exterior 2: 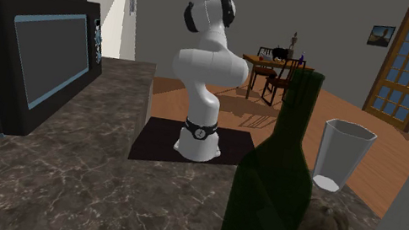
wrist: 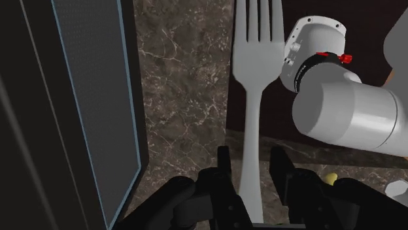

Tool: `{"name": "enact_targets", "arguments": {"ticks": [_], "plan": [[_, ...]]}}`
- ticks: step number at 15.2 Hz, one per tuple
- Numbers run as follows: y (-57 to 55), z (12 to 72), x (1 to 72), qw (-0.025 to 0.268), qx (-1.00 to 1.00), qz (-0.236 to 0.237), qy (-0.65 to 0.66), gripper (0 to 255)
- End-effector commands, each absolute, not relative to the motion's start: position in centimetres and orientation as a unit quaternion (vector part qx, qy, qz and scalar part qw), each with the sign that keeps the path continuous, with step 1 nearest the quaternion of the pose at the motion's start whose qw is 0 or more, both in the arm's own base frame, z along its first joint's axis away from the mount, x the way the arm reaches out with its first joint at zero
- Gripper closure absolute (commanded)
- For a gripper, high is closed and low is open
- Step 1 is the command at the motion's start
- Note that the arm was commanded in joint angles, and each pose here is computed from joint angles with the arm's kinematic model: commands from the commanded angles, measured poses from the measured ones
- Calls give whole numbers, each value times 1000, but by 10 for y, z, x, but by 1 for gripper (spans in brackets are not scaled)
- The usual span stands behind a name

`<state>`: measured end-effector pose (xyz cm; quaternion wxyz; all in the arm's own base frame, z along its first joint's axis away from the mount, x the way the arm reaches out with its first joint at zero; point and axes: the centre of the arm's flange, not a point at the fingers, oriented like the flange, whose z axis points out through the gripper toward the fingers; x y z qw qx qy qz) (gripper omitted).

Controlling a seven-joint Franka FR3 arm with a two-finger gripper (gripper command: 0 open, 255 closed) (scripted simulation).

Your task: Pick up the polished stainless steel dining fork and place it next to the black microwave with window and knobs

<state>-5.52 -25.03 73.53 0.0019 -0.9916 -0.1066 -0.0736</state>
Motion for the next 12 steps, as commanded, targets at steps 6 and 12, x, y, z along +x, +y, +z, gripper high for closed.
{"name": "enact_targets", "arguments": {"ticks": [6, 12], "plan": [[-305, 736, -131, 2, -992, -73, -107, 255], [-350, 736, -196, 2, -992, -73, -107, 255]]}}
